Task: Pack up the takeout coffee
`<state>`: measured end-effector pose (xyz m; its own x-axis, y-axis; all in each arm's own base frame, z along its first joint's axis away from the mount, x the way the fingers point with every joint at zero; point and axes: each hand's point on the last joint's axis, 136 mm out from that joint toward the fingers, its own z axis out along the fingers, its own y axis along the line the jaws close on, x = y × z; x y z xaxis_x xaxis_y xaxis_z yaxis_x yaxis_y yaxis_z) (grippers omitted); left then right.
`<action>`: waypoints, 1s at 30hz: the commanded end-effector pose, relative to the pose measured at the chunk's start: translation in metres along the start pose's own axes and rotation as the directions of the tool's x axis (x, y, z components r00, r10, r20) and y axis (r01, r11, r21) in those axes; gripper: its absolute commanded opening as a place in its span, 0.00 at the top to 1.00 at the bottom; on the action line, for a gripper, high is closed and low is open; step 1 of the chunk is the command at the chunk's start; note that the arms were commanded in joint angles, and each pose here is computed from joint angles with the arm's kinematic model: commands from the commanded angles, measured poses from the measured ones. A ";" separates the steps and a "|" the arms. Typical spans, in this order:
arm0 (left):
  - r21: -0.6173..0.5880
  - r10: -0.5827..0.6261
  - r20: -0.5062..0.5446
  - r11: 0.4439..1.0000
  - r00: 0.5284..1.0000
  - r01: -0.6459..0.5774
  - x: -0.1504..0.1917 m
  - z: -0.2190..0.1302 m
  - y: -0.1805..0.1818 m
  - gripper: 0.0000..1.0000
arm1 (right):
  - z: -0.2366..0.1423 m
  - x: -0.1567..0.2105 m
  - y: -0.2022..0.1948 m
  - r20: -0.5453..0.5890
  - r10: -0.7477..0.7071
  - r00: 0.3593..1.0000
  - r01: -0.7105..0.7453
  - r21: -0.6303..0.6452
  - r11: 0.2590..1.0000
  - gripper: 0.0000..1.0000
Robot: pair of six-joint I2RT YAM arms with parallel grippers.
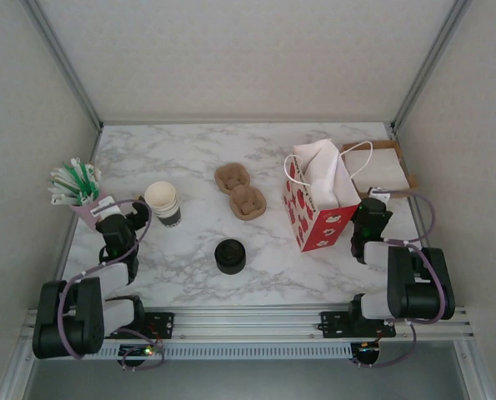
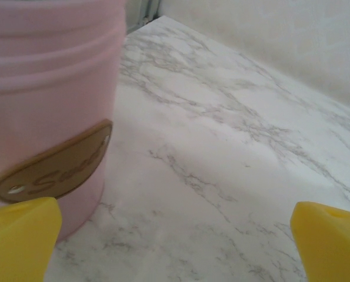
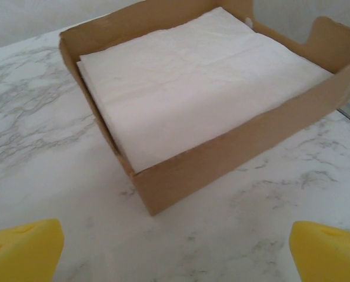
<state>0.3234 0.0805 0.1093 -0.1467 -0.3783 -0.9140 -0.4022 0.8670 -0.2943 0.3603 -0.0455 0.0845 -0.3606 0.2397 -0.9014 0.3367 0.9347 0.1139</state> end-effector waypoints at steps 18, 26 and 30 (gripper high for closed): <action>0.164 0.054 0.152 0.983 0.987 -0.079 -0.038 0.018 -0.038 0.00 | 0.007 -0.015 0.034 0.068 -0.135 0.989 0.140 -0.072 0.988 0.01; 0.168 0.045 0.209 0.982 0.977 -0.081 -0.040 0.006 -0.035 0.00 | 0.008 -0.010 0.046 0.068 -0.166 0.984 0.174 -0.130 0.976 0.01; 0.170 0.052 0.200 0.982 0.978 -0.087 -0.038 0.011 -0.036 0.00 | 0.013 0.000 0.047 0.059 -0.171 0.983 0.178 -0.133 0.975 0.01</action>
<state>0.3524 0.0666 0.1397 -0.0320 -0.2903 -0.9564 -0.2482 0.9292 -0.2738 0.3802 -0.0117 0.0776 -0.3906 0.0800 -0.9171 0.1787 0.9838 0.0097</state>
